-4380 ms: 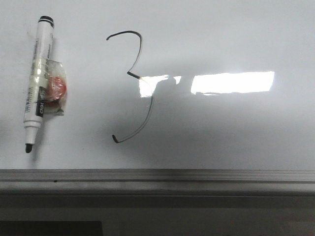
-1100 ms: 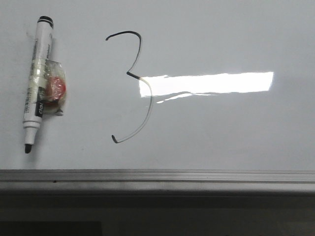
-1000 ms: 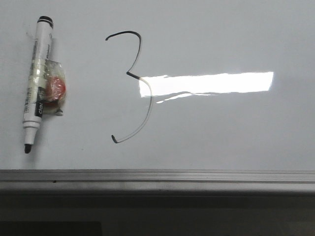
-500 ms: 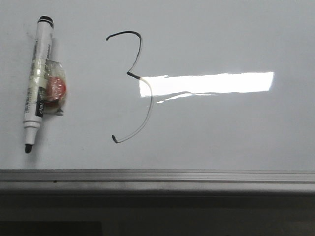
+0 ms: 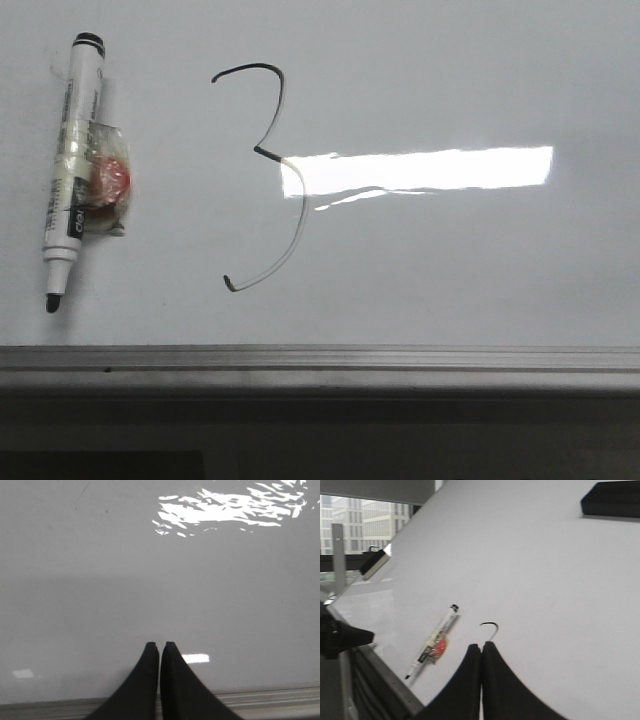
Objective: Write number 3 on whiteboard
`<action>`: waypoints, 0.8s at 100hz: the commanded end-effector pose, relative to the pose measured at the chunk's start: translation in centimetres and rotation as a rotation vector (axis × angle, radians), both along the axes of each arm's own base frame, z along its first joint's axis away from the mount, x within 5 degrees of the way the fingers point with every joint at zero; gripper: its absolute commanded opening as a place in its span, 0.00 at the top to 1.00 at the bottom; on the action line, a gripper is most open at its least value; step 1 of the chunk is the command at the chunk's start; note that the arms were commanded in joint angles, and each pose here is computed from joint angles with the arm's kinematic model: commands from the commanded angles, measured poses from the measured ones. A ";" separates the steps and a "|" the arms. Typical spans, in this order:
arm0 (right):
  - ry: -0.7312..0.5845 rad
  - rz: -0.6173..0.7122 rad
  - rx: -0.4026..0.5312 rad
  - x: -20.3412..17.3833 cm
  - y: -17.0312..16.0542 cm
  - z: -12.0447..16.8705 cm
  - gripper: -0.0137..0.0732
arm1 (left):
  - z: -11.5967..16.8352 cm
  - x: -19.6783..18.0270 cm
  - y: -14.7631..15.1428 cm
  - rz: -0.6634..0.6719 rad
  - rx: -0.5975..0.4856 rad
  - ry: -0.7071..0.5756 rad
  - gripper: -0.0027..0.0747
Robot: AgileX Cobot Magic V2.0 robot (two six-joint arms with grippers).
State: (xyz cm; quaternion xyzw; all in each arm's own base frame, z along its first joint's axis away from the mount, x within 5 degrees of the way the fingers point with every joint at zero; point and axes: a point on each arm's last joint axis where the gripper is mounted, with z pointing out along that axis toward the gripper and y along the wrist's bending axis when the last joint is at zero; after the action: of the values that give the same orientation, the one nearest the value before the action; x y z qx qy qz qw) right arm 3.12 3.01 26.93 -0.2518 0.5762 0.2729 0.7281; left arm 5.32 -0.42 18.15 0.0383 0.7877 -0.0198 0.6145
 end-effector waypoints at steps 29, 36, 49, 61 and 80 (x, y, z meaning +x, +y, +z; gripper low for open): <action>-0.007 -0.673 0.002 1.9 -2.5 -1.8 0.92 | -0.6 0.1 0.0 0.006 -0.019 -0.039 0.99; 0.034 -0.779 0.012 2.2 -3.1 -2.9 0.92 | -0.6 0.1 0.0 0.006 -0.019 -0.039 0.99; 0.112 -0.898 0.032 2.6 -3.8 -5.2 0.92 | -0.6 0.1 0.0 0.006 -0.019 -0.039 0.99; 0.207 -0.937 0.016 2.5 -4.0 -7.1 0.92 | -0.6 0.1 0.0 0.006 -0.019 -0.039 0.99; 0.459 -0.940 -0.058 2.1 -4.0 -9.4 0.92 | -0.6 0.1 0.0 0.006 -0.019 -0.039 0.99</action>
State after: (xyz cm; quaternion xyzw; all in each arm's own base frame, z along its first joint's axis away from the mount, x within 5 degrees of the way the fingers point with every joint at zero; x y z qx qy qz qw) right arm 5.41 -1.00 18.75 0.0742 0.7577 -0.0526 0.6462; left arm 5.32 -0.42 18.15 0.0383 0.7877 -0.0198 0.6145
